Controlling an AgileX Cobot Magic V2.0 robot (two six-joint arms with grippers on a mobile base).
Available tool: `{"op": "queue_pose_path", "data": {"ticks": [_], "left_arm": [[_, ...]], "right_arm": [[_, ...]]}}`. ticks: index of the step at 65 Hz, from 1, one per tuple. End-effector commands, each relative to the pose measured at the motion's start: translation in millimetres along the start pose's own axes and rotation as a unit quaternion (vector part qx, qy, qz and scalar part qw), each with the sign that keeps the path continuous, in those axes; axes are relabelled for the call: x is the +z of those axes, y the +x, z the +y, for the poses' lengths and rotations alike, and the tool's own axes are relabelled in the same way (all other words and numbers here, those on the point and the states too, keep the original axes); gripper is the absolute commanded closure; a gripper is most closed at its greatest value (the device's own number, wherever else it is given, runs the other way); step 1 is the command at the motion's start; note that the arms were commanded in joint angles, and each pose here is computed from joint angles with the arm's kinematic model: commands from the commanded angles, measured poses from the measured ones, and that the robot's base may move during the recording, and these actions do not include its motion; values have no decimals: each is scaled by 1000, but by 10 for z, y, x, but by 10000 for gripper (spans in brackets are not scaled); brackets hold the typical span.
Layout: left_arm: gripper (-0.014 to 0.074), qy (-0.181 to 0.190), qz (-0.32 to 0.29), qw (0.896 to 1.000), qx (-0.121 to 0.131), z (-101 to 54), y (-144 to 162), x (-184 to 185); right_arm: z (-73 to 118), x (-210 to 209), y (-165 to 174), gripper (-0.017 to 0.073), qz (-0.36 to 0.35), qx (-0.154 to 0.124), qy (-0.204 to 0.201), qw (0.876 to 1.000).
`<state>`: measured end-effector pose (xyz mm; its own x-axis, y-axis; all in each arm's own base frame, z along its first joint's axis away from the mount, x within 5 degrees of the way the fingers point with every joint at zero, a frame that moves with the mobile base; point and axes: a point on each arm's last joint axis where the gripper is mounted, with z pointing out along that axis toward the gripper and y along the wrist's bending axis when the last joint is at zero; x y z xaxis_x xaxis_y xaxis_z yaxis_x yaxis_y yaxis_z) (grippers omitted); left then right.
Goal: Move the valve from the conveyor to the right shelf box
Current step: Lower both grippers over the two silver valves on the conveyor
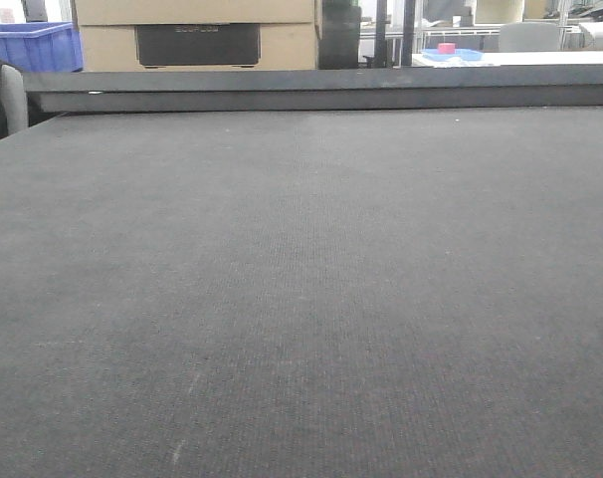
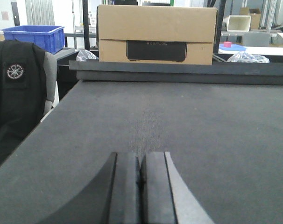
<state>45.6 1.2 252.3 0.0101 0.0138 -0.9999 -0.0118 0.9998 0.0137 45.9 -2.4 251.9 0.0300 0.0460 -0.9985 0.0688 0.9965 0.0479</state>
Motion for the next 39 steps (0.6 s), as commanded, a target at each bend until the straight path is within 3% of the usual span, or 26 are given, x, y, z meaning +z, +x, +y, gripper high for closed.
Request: {"op": "queue_pose_path", "data": {"ticks": [1, 12, 21, 30, 36, 39], "left_arm": [[704, -4, 26, 1000, 5, 12, -206, -34], [704, -10, 142, 990, 5, 28, -483, 60], [704, -12, 250, 968, 3, 30, -675, 311], [704, -11, 351, 936, -1, 25, -840, 640], [704, -13, 414, 910, 0, 24, -898, 863], [704, -13, 426, 905, 0, 24, -956, 972]], "right_arm": [[16, -15, -193, 720, 22, 1, -3, 1000], [41, 104, -474, 720, 116, 2, -5, 993], [54, 339, -628, 720, 217, 4, -6, 976], [58, 680, -705, 720, 314, 5, -6, 949], [60, 911, -717, 720, 389, 7, -6, 921], [61, 1016, -706, 720, 429, 7, -6, 903]]}}
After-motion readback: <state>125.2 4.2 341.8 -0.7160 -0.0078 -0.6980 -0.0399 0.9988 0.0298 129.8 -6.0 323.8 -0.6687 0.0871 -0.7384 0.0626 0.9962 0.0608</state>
